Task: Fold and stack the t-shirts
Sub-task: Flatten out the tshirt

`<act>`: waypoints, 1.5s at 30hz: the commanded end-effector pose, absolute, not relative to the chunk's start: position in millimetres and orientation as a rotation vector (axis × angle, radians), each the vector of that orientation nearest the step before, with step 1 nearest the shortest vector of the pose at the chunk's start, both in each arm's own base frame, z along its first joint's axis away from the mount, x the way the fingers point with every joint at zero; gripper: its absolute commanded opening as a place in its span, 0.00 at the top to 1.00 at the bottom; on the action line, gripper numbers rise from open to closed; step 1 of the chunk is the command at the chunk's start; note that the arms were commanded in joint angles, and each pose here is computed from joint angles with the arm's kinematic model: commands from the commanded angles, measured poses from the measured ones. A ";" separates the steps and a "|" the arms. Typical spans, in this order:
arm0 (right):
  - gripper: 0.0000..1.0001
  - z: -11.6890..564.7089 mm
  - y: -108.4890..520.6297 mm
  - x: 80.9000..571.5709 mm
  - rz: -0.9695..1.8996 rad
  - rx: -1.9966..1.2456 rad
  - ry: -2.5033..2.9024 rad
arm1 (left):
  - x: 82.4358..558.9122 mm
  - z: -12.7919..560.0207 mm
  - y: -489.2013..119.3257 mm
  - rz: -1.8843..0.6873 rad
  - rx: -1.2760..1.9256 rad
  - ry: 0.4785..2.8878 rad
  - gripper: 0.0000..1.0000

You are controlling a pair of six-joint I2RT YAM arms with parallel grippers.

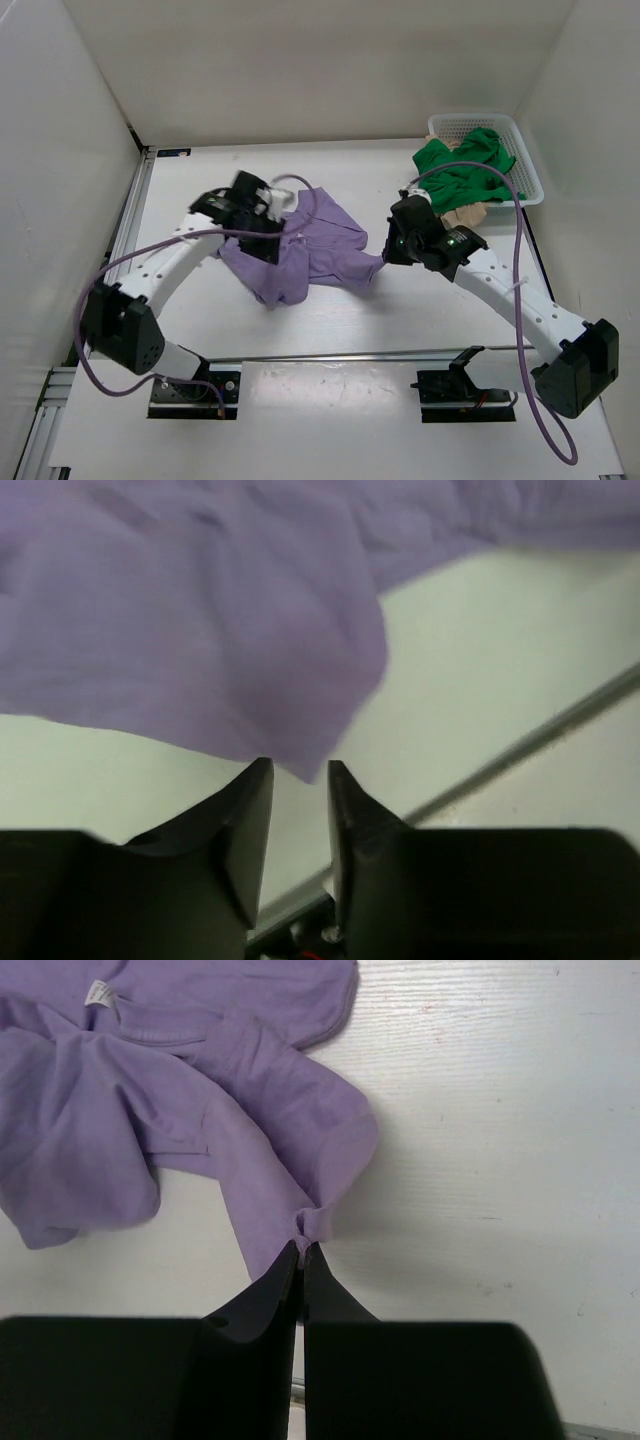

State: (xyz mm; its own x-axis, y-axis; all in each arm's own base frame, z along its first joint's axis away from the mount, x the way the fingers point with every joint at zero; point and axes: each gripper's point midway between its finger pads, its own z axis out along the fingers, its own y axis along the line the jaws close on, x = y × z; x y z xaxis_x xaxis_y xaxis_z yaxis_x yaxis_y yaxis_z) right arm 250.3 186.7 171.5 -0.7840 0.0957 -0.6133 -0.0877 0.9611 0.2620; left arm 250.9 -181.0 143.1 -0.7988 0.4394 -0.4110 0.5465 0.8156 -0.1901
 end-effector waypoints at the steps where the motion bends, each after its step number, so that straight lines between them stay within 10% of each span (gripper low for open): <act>1: 1.00 172.8 182.6 248.8 0.368 0.030 2.435 | 265.5 176.1 -158.1 -0.562 0.574 2.560 0.63; 4: 1.00 174.0 183.8 250.3 0.374 0.031 2.426 | 252.9 135.1 -130.3 -0.409 0.522 2.688 0.84; 10: 1.00 177.6 184.8 251.6 0.380 0.032 2.418 | 220.7 57.7 -105.3 -0.277 0.515 2.907 0.89; 20: 1.00 179.9 183.4 251.8 0.380 0.048 2.408 | 239.4 36.4 -112.5 -0.426 0.429 2.935 0.42; 27: 1.00 178.4 176.5 248.3 0.354 0.055 2.410 | 264.6 25.3 -119.1 -0.475 0.399 2.947 0.38; 35: 1.00 177.5 172.7 248.7 0.331 0.074 2.410 | 265.2 21.9 -130.4 -0.545 0.418 2.959 0.54; 41: 1.00 177.5 172.7 248.7 0.331 0.074 2.410 | 271.0 17.6 -135.3 -0.575 0.419 2.970 0.90; 45: 1.00 186.1 165.8 257.5 0.308 0.102 2.379 | 275.1 31.4 -127.0 -0.601 0.357 2.974 0.90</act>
